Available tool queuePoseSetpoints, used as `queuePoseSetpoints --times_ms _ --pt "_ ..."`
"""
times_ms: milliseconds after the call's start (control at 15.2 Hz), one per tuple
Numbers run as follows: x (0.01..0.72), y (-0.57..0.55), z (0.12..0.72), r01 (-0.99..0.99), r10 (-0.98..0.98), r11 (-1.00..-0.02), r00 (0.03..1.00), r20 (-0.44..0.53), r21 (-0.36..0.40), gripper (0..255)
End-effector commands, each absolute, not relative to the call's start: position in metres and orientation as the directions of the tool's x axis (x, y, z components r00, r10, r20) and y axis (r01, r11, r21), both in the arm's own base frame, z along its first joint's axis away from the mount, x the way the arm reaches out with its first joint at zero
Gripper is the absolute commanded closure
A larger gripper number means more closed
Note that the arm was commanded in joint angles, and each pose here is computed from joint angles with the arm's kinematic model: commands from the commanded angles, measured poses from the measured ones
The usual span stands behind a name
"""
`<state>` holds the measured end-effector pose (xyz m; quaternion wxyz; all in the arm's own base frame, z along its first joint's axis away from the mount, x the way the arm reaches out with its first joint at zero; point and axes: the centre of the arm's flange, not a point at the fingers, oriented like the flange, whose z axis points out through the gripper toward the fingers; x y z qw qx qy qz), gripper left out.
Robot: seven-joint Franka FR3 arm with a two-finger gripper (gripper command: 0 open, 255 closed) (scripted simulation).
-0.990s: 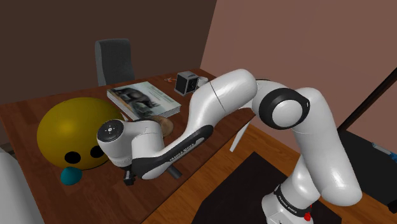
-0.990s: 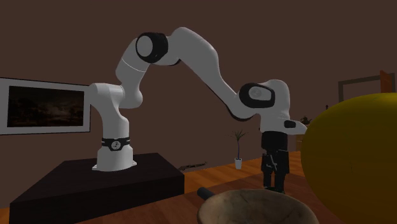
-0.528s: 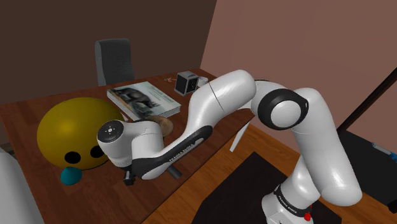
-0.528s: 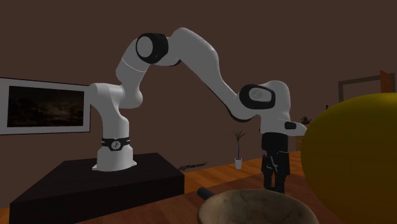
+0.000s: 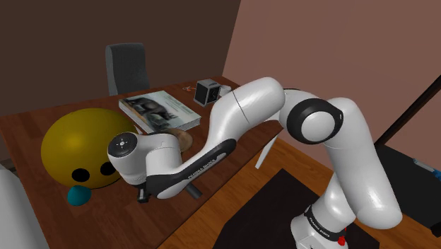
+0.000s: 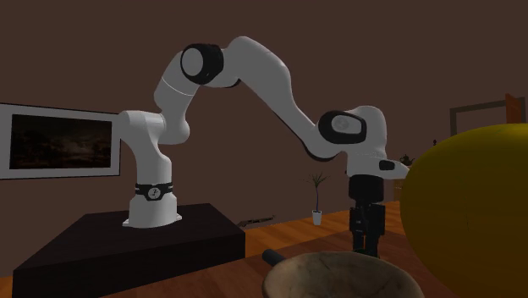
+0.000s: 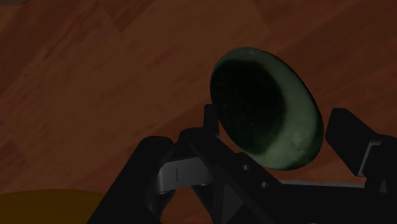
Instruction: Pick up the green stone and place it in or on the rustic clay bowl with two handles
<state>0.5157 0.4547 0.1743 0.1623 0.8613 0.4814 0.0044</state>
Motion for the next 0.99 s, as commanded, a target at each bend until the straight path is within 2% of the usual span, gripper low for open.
queuePoseSetpoints --times_ms 0,726,792,924 --pt "0.515 0.454 0.172 0.829 0.83 -0.483 0.536 -0.154 0.281 255" --pt "0.515 0.455 0.214 0.829 0.83 -0.483 0.536 -0.153 0.281 255" --pt "0.515 0.455 0.214 0.829 0.83 -0.483 0.536 -0.153 0.281 0" --pt "0.54 0.398 0.215 0.807 0.806 -0.588 0.59 -0.048 0.059 0"
